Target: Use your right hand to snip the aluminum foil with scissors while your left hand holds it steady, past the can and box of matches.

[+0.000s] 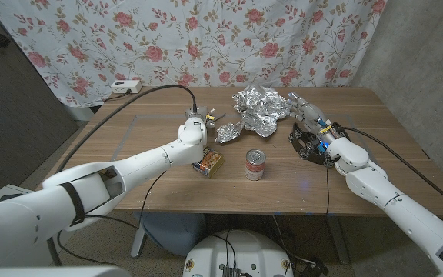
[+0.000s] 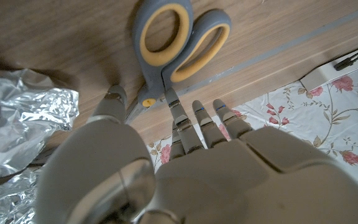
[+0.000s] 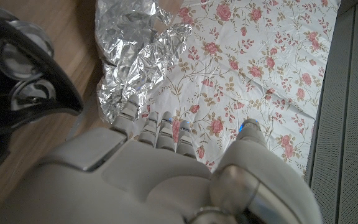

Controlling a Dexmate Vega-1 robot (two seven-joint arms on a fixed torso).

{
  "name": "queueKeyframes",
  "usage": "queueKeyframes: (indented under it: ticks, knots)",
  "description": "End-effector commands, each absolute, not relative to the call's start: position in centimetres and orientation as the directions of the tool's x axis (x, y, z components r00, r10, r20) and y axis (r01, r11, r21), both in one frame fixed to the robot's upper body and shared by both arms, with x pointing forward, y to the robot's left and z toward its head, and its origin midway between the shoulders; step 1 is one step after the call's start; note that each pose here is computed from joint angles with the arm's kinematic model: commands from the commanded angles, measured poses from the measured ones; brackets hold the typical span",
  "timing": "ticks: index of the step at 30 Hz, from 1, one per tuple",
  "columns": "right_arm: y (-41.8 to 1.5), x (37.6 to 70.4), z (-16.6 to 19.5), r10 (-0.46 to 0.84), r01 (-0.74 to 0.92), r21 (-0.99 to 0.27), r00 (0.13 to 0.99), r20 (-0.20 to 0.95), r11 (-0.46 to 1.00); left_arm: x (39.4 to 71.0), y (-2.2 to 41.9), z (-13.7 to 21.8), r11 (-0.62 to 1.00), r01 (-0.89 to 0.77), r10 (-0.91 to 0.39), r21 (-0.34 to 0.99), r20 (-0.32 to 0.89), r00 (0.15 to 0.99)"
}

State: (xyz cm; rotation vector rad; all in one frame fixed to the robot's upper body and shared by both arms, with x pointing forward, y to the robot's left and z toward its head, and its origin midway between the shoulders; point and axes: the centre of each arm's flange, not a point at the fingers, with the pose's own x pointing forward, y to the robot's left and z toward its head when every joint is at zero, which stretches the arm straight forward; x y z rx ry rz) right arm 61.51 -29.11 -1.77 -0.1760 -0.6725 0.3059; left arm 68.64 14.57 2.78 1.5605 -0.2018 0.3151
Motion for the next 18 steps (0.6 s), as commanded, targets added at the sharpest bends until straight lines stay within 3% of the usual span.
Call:
queueKeyframes:
  ticks: [1,18]
  knots:
    - [-29.14,61.54,-1.88,0.335,-0.222,-0.258,0.742,0.581,0.940,68.77,14.36,2.52,-0.013,-0.318,0.070,0.948,0.318,0.945]
    - [-29.34,61.44,-2.01,0.333,-0.223,-0.254,0.741,0.583,0.941,68.71,13.91,2.25,-0.019,-0.319,0.068,0.948,0.319,0.945]
